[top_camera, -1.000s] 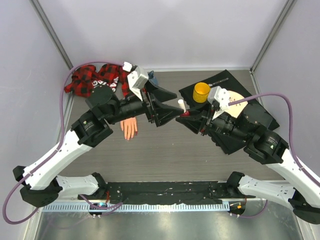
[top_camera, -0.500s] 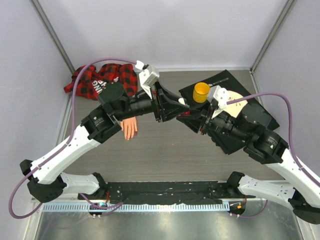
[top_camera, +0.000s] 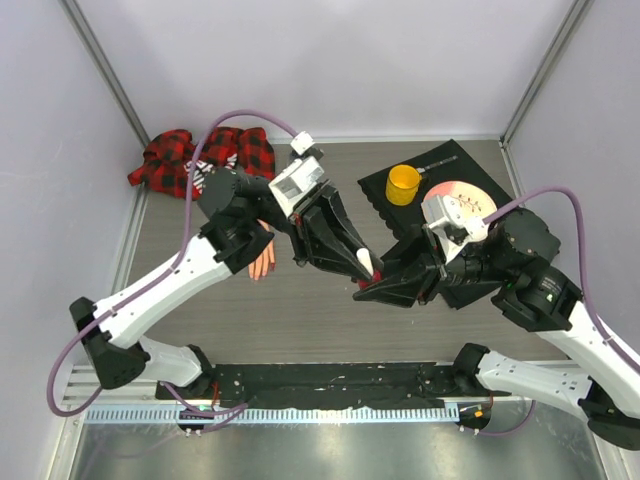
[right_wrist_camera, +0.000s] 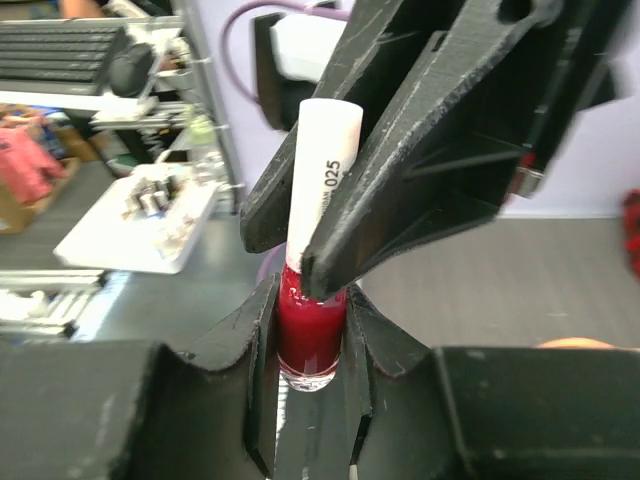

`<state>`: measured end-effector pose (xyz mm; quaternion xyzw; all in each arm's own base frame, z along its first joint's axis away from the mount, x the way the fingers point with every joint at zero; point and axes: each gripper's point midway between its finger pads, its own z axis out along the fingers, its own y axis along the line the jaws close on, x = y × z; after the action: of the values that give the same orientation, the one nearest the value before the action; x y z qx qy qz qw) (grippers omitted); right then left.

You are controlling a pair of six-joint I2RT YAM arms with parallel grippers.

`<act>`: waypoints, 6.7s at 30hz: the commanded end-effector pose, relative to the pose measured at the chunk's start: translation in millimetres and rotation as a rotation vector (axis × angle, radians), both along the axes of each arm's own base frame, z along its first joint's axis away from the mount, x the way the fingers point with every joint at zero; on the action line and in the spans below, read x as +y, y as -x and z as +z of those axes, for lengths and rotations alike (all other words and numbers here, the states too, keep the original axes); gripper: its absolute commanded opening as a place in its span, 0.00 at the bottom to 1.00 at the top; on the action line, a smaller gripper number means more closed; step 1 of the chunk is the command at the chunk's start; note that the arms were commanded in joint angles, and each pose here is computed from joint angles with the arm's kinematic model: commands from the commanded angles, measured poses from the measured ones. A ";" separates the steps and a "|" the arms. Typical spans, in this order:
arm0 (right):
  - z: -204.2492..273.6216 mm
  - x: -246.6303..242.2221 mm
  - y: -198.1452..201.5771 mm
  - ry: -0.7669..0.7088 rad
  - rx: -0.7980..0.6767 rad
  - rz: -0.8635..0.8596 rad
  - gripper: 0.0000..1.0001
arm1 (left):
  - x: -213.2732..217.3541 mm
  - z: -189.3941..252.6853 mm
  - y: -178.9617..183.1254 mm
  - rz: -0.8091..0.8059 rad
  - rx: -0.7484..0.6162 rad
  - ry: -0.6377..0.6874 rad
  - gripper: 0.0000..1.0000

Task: Paint the nails

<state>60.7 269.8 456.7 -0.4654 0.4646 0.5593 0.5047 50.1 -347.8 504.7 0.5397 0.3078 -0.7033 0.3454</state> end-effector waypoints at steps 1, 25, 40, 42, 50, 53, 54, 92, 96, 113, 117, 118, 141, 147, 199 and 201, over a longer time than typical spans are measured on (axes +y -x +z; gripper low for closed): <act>22.0 -4.2 26.1 -0.087 -0.068 0.142 0.01 | 22.2 -2.8 26.2 -0.211 -0.025 -0.084 0.00; 11.8 -27.5 -100.4 -0.026 -0.092 -0.592 0.01 | 44.5 9.8 -114.5 0.903 0.142 -0.002 0.72; 3.9 -24.8 -107.5 -0.003 -0.083 -0.613 0.01 | 4.1 14.7 -117.2 0.815 0.191 0.026 0.69; 3.9 -24.6 -107.6 -0.004 -0.084 -0.613 0.01 | 0.5 13.8 -115.8 0.807 0.194 0.022 0.68; 0.8 -23.8 -108.1 0.005 -0.087 -0.612 0.01 | -14.6 11.2 -117.2 0.779 0.203 0.004 0.59; 0.0 -24.2 -107.0 0.005 -0.087 -0.609 0.01 | -16.0 10.3 -114.8 0.763 0.188 -0.002 0.40; -1.0 -24.7 -106.6 0.007 -0.089 -0.607 0.01 | -15.8 10.2 -113.1 0.756 0.181 -0.002 0.31; 2.5 -14.4 -59.5 0.014 -0.069 -0.355 0.01 | 30.7 29.1 -71.7 0.719 0.126 0.005 0.86; -0.4 -14.6 -61.7 0.025 -0.065 -0.366 0.01 | 20.1 22.7 -75.8 0.705 0.141 -0.050 0.86; -14.7 -14.6 -70.5 0.083 -0.081 -0.399 0.01 | 7.8 2.6 -68.7 0.621 0.136 -0.200 0.44; -13.8 -14.7 -71.0 0.083 -0.091 -0.400 0.01 | 5.2 -4.0 -69.3 0.613 0.133 -0.238 0.47; -13.4 -15.0 -71.8 0.082 -0.093 -0.405 0.01 | 5.2 -6.3 -70.5 0.616 0.128 -0.252 0.47; -41.7 -72.9 -112.0 0.083 0.045 -0.806 0.62 | 20.6 -51.8 -143.2 1.036 0.064 -0.281 0.00; -69.1 -132.0 -122.5 -0.016 0.199 -1.084 0.64 | 22.5 -102.4 -190.9 1.264 0.101 -0.314 0.00; -79.1 -215.9 -103.6 -0.222 0.322 -1.312 0.61 | -85.0 -384.6 -247.4 1.397 0.042 -0.533 0.31; -81.3 -208.9 -106.1 -0.191 0.318 -1.301 0.61 | -83.9 -381.8 -248.2 1.404 0.042 -0.540 0.43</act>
<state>163.4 47.4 367.5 0.0582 0.6622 0.2314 0.7103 289.8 -427.4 91.2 0.2992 0.7577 -0.2213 0.5361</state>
